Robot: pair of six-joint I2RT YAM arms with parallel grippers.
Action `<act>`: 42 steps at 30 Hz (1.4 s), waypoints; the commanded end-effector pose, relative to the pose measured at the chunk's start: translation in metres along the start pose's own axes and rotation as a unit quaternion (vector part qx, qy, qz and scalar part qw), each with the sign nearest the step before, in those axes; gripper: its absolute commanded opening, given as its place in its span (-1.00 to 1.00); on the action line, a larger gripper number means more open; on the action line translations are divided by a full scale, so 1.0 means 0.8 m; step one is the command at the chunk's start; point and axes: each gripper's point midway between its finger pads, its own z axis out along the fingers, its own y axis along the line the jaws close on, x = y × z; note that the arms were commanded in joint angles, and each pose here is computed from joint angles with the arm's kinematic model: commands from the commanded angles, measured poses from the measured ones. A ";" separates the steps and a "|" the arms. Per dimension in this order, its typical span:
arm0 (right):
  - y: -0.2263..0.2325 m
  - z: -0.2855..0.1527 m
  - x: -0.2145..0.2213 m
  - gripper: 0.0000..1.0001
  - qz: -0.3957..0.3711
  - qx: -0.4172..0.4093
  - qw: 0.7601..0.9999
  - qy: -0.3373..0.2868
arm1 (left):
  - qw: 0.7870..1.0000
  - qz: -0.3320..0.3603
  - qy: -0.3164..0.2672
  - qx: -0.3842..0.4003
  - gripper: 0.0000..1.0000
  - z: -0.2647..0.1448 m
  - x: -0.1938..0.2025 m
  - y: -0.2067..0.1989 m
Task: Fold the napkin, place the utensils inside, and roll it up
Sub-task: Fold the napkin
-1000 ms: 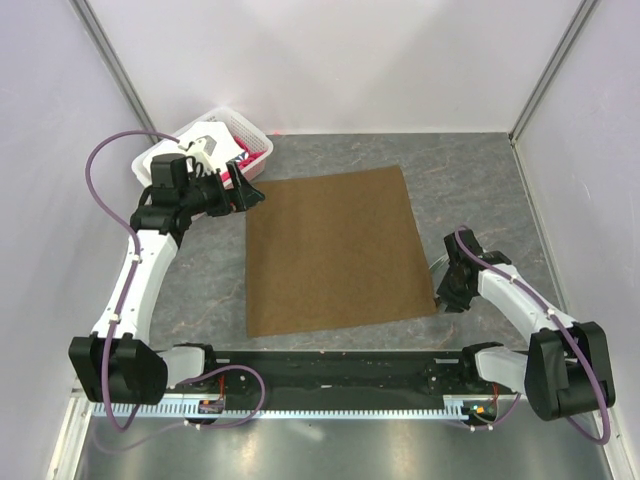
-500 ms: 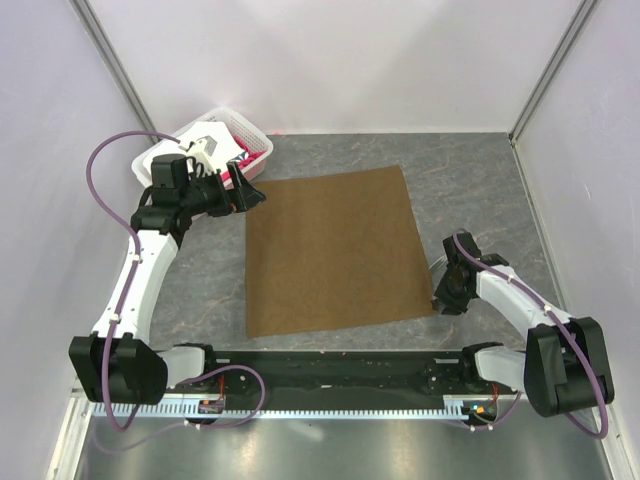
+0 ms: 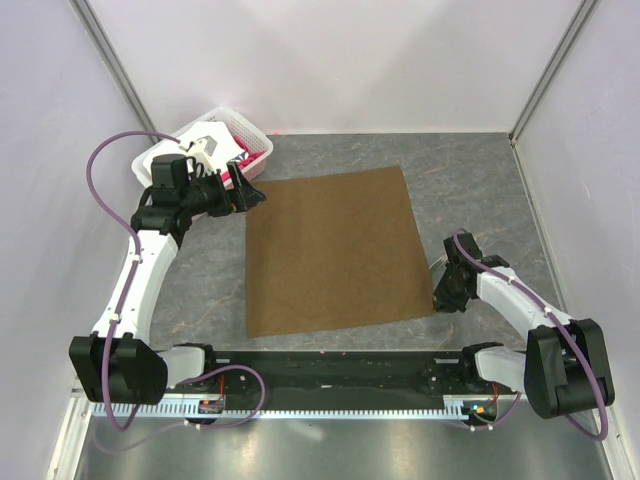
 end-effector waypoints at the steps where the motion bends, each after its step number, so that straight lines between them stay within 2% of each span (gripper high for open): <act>1: 0.004 0.003 0.004 -0.84 -0.020 -0.014 1.000 0.007 | 1.000 0.020 -0.016 0.015 0.93 -0.004 -0.009 -0.008; 5: 0.017 -0.013 -0.012 -1.00 -0.031 -0.032 0.999 -0.013 | 1.000 0.020 -0.016 0.015 0.93 -0.004 -0.009 -0.008; 12: 0.072 -0.046 -0.035 -1.00 -0.038 -0.079 0.995 -0.048 | 1.000 0.021 -0.015 0.012 0.93 -0.003 -0.008 -0.006; 19: 0.191 -0.059 -0.046 -1.00 -0.102 -0.129 0.983 -0.076 | 1.000 0.019 -0.011 0.004 0.93 0.002 -0.006 0.001; 20: 0.202 -0.043 -0.042 -1.00 -0.112 -0.119 0.985 -0.063 | 1.000 0.018 -0.009 0.004 0.93 0.003 -0.005 0.002; 22: 0.249 -0.046 -0.046 -1.00 -0.130 -0.148 0.978 -0.070 | 1.000 0.016 -0.005 0.006 0.93 0.006 -0.003 0.003; 23: 0.262 -0.027 -0.039 -1.00 -0.140 -0.139 0.979 -0.056 | 1.000 0.013 -0.001 0.006 0.92 0.009 0.000 0.005; 25: 0.316 -0.035 -0.037 -1.00 -0.162 -0.177 0.969 -0.062 | 1.000 0.011 0.004 0.008 0.91 0.012 0.003 0.006; 26: 0.328 -0.013 -0.029 -1.00 -0.173 -0.167 0.969 -0.049 | 1.000 0.009 0.008 0.008 0.90 0.015 0.005 0.007; 28: 0.375 -0.019 -0.024 -1.00 -0.190 -0.196 0.961 -0.050 | 1.000 0.005 0.014 0.010 0.89 0.019 0.009 0.008; 29: 0.382 0.003 -0.018 -1.00 -0.195 -0.187 0.962 -0.040 | 1.000 0.002 0.019 0.011 0.87 0.022 0.012 0.011; 31: 0.417 -0.002 -0.009 -1.00 -0.206 -0.220 0.953 -0.031 | 1.000 -0.001 0.027 0.012 0.84 0.028 0.017 0.012; 33: 0.430 0.006 -0.004 -0.75 -0.213 -0.228 0.950 -0.022 | 0.999 0.000 0.039 0.011 0.81 0.036 0.026 0.011; 34: 0.437 0.002 -0.006 -0.38 -0.217 -0.236 0.947 -0.025 | 0.999 0.002 0.041 0.003 0.79 0.040 0.028 0.013; 37: 0.432 -0.008 -0.017 0.12 -0.224 -0.235 0.945 -0.045 | 0.998 0.003 0.061 -0.009 0.76 0.056 0.046 0.009; 40: 0.404 -0.020 -0.040 0.25 -0.216 -0.228 0.947 -0.062 | 0.996 -0.004 0.092 -0.008 0.71 0.076 0.074 -0.003; 42: 0.383 -0.037 -0.070 0.25 -0.198 -0.234 0.948 -0.082 | 0.995 -0.013 0.098 0.001 0.63 0.091 0.090 -0.012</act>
